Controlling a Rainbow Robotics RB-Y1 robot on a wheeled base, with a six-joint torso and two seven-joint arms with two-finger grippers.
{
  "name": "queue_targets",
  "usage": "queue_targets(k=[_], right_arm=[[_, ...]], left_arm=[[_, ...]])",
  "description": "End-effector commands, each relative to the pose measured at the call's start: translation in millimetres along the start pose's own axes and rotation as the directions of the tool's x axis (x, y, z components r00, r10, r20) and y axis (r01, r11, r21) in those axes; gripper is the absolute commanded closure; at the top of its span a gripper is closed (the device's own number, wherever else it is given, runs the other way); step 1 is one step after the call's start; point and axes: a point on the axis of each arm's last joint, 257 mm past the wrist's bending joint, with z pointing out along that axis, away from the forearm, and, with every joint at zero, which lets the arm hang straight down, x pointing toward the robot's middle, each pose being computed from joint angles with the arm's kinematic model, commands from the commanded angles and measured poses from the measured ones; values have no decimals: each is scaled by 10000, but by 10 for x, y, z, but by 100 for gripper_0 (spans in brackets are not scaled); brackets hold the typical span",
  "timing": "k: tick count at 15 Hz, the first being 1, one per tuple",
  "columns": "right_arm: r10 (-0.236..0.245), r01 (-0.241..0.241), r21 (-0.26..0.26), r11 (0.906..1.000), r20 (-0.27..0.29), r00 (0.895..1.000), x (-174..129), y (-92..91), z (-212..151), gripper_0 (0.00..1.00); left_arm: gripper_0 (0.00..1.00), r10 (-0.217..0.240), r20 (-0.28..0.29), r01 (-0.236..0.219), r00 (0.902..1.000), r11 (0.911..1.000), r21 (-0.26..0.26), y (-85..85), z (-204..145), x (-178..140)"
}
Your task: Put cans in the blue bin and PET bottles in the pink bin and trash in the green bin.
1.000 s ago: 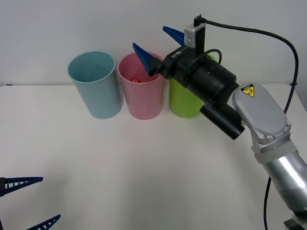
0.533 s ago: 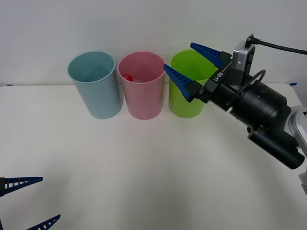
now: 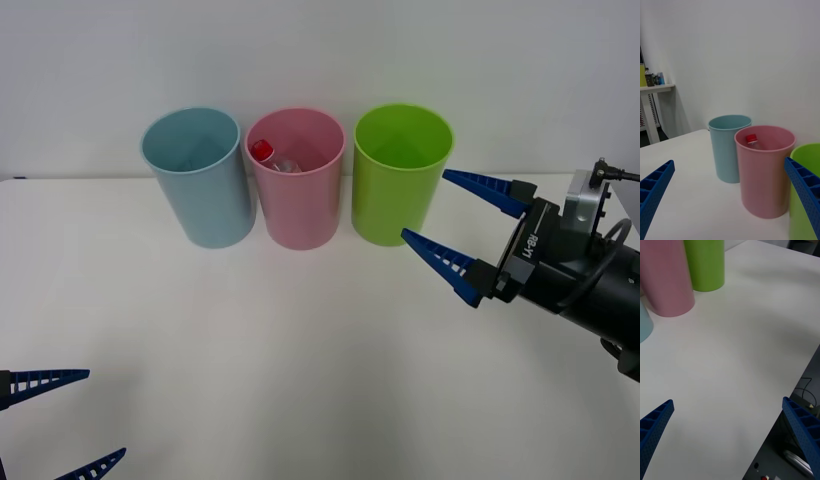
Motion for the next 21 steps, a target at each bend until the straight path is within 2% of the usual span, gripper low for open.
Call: queue_targets(k=[1, 4, 7, 9, 14, 19, 21], right_arm=[[129, -140, -201, 9997, -533, 9985, 222, 149, -233, 0], [128, -162, -330, 9993, -1010, 9948, 438, 290, -389, 0], [81, -116, -214, 9997, -1588, 9873, 663, 361, -558, 0], [-168, 99, -327, 9994, -2169, 9761, 791, 387, -737, 0], [-491, 297, -662, 9974, -3151, 9478, 998, 452, -1002, 0], [-627, 336, -850, 9958, -3687, 9274, 1099, 483, -1163, 0], [-552, 257, -825, 9963, -3791, 9237, 1127, 493, -1194, 0]], left_arm=[[0, 0, 0, 0, 10000, 10000, 0, 0, 0, 0], [0, 0, 0, 0, 10000, 10000, 0, 0, 0, 0], [0, 0, 0, 0, 10000, 10000, 0, 0, 0, 0], [0, 0, 0, 0, 10000, 10000, 0, 0, 0, 0], [0, 0, 0, 0, 10000, 10000, 0, 0, 0, 0], [0, 0, 0, 0, 10000, 10000, 0, 0, 0, 0], [0, 0, 0, 0, 10000, 10000, 0, 0, 0, 0]])
